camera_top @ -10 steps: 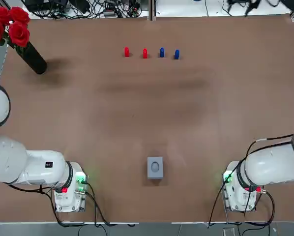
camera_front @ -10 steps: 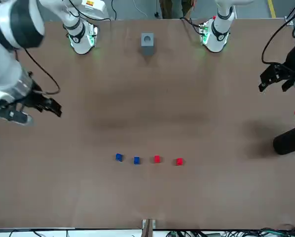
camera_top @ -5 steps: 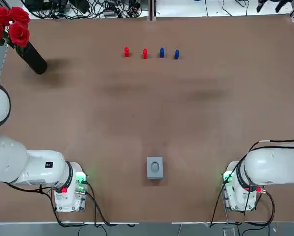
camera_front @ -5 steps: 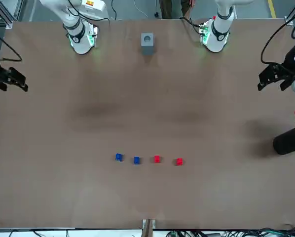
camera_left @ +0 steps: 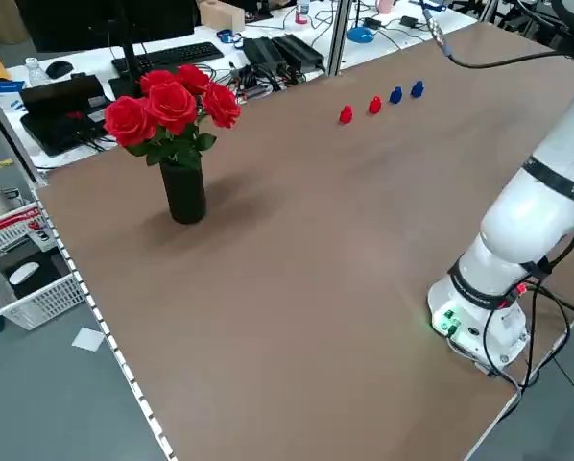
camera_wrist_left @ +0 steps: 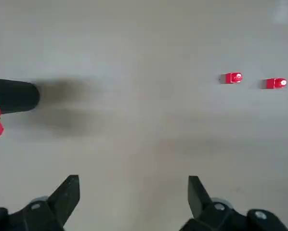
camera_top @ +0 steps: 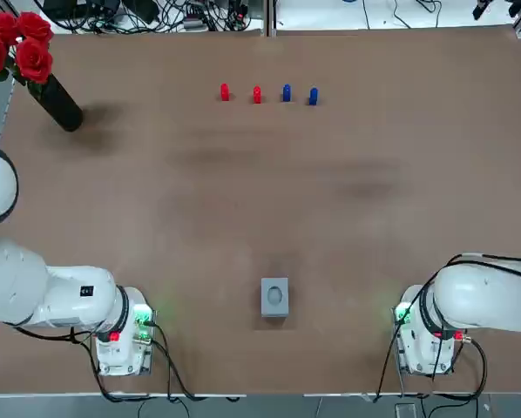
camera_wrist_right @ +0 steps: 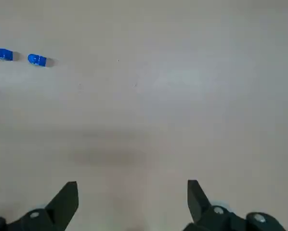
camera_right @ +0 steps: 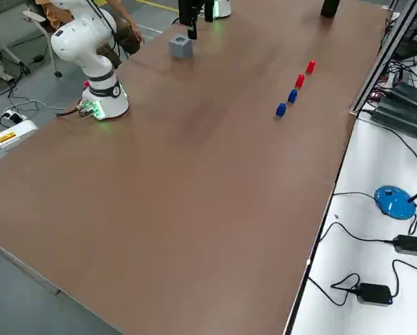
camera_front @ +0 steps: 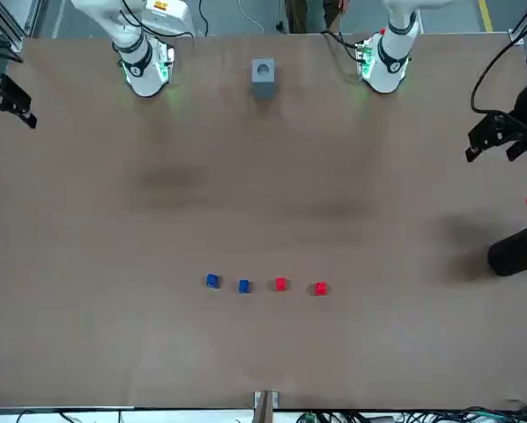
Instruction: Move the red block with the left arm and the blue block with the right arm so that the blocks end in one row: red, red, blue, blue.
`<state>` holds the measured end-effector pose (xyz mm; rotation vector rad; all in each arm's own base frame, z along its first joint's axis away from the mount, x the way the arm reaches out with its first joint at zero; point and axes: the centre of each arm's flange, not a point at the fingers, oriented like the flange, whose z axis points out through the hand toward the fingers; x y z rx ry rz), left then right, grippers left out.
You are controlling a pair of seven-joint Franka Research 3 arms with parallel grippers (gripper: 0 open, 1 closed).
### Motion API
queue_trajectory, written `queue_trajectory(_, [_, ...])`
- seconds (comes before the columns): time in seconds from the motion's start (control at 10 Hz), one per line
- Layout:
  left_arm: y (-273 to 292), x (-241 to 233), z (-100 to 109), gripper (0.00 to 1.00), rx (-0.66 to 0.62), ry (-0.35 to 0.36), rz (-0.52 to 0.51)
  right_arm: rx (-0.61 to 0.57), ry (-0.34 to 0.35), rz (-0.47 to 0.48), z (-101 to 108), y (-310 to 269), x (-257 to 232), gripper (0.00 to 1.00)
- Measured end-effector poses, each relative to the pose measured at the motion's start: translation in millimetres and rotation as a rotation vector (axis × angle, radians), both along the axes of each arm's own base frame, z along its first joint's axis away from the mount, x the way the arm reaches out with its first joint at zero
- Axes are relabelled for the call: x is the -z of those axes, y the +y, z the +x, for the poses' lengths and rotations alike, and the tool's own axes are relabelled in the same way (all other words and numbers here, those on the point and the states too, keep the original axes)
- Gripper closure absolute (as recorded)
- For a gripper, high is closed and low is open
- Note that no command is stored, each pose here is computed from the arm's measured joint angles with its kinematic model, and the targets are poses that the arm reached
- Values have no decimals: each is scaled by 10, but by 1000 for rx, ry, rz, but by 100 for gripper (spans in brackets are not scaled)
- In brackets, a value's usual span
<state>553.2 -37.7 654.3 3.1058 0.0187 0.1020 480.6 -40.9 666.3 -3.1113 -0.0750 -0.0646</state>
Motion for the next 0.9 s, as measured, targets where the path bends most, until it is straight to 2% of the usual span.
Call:
queue_trajectory(0.4, [1,-2,0,1,0,-1,0,3,-1,8,-285,-26,48,0])
queue_trajectory(0.9, [-4,-2,0,1,1,-1,0,4,-48,5,-272,-30,37,0])
